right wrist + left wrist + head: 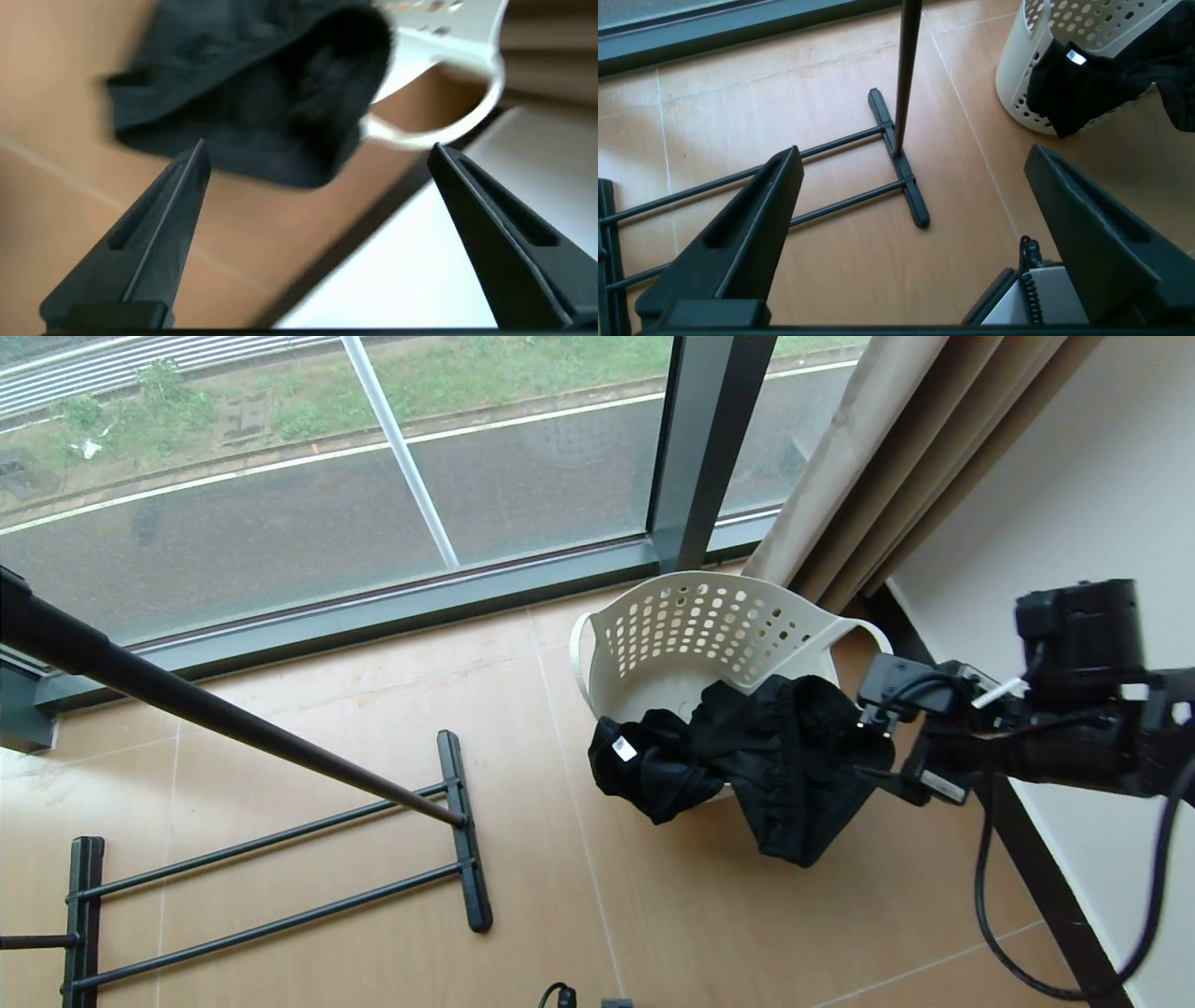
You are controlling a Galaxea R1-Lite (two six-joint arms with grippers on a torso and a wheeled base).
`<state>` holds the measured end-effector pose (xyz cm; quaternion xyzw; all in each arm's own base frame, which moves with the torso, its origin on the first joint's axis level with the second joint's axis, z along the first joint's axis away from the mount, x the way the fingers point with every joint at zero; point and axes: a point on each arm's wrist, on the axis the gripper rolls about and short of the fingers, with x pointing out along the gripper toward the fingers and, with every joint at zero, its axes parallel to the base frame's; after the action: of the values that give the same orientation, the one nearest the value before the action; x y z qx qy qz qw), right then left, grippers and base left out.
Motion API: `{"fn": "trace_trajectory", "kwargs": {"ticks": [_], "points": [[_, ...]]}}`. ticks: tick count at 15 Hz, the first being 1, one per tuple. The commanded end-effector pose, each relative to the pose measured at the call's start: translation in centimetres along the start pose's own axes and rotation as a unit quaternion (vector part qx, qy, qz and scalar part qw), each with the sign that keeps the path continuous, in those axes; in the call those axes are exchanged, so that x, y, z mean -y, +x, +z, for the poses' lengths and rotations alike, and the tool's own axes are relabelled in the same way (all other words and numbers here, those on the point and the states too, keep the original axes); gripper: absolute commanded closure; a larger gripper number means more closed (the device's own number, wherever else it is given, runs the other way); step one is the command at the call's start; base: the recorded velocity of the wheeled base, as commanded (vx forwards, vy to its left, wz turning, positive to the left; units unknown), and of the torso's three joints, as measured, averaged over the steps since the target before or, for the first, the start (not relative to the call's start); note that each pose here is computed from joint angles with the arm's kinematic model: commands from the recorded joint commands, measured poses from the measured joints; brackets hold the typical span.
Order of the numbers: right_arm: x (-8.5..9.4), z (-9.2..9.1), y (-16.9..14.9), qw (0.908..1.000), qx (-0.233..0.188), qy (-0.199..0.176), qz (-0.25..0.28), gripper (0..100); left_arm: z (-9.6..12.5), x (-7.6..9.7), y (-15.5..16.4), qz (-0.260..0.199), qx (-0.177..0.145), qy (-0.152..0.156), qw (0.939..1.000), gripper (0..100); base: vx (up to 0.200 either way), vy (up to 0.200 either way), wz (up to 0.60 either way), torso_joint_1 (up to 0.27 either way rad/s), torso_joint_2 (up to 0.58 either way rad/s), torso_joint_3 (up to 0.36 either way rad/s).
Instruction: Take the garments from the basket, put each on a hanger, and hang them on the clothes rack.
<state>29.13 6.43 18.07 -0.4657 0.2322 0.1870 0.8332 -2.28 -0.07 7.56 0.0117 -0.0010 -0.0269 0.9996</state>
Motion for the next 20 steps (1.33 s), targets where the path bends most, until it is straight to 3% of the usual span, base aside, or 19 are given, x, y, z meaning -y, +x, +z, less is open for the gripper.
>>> {"fn": "trace_trajectory", "kwargs": {"ticks": [1,6,17,18,20], "points": [[1.0,1.5,7.3,0.9963,-0.048,-0.071,-0.012,0,0.0,0.0,0.0,0.000,0.000,0.000,1.0000,0,0.000,0.000,0.00,0.000,0.00,0.000],[2.7,3.1,11.7,0.9958,-0.048,-0.071,-0.034,0,0.0,0.0,0.0,0.000,0.000,-0.001,1.0000,0,0.000,0.000,0.00,0.000,0.00,0.000],[4.8,3.0,13.0,0.9950,-0.058,-0.057,-0.059,0,0.0,0.0,0.0,0.000,0.000,-0.001,1.0000,0,0.000,0.000,0.00,0.000,0.00,0.000],[4.8,3.0,13.0,0.9950,-0.058,-0.056,-0.058,100,0.0,0.0,0.0,0.000,0.000,-0.001,1.0000,0,0.000,0.000,0.00,0.000,0.00,0.000],[4.6,2.9,13.1,0.9953,-0.061,-0.053,-0.054,100,0.0,0.0,0.0,0.000,0.000,-0.001,1.0000,0,0.000,0.000,0.00,0.000,0.00,0.000]]}}
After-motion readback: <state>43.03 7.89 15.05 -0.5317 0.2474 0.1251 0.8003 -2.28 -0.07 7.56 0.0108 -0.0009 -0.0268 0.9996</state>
